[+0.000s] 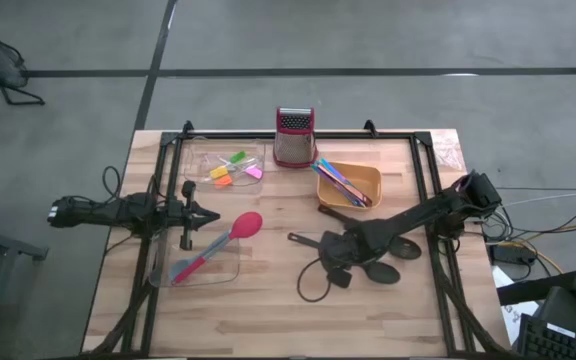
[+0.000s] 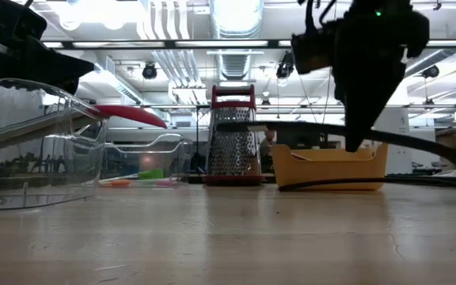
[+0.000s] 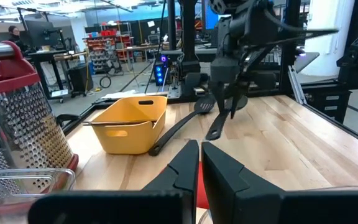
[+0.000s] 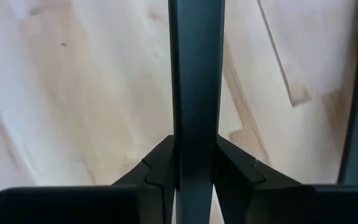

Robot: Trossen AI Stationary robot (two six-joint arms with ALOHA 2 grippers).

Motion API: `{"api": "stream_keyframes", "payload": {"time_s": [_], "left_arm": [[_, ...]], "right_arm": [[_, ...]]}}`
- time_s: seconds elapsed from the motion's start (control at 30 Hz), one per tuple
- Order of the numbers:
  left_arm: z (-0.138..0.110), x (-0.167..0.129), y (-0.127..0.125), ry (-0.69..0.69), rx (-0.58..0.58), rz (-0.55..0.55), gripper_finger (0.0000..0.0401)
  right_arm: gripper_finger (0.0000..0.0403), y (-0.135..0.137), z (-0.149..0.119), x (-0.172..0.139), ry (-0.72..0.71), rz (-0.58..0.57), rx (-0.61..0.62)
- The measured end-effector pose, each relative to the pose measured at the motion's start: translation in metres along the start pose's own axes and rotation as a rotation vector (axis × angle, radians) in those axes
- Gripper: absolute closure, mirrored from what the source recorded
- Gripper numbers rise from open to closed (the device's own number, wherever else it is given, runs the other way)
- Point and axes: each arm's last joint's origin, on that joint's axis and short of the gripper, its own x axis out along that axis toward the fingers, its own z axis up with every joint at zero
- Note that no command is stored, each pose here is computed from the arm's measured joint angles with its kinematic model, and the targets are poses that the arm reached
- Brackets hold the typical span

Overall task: Pick & Place Kitchen Items
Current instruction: Put the top black spoon into the bottom transparent bin

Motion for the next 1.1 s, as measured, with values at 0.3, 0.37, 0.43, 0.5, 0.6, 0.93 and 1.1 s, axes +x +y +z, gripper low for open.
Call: {"api": "stream_keyframes", "payload": {"time_s": [0.3, 0.37, 0.43, 0.5, 0.6, 0.93, 1.1], "left_arm": [[0.0, 0.0, 0.0, 0.0, 0.0, 0.0, 0.0376], [0.0, 0.0, 0.0, 0.0, 0.0, 0.0, 0.0376], [0.0, 0.0, 0.0, 0.0, 0.0, 0.0, 0.0376], [0.0, 0.0, 0.0, 0.0, 0.0, 0.0, 0.0376], [0.0, 0.0, 0.0, 0.0, 0.0, 0.0, 0.0376], [0.0, 0.0, 0.0, 0.0, 0.0, 0.0, 0.0376], [0.0, 0.0, 0.0, 0.0, 0.0, 0.0, 0.0376]], "right_arm": [[0.0314, 0.008, 0.014, -0.018, -0.07, 0.034, -0.046], [0.0314, 0.01, 0.017, -0.022, -0.084, 0.041, -0.058], [0.032, 0.011, 0.02, -0.025, -0.096, 0.048, -0.065], [0.0327, 0.012, 0.022, -0.029, -0.106, 0.055, -0.069], [0.0328, 0.014, 0.025, -0.033, -0.119, 0.067, -0.073], [0.0326, 0.012, 0.027, -0.034, -0.138, 0.047, -0.078], [0.0323, 0.012, 0.027, -0.034, -0.137, 0.045, -0.079]]}}
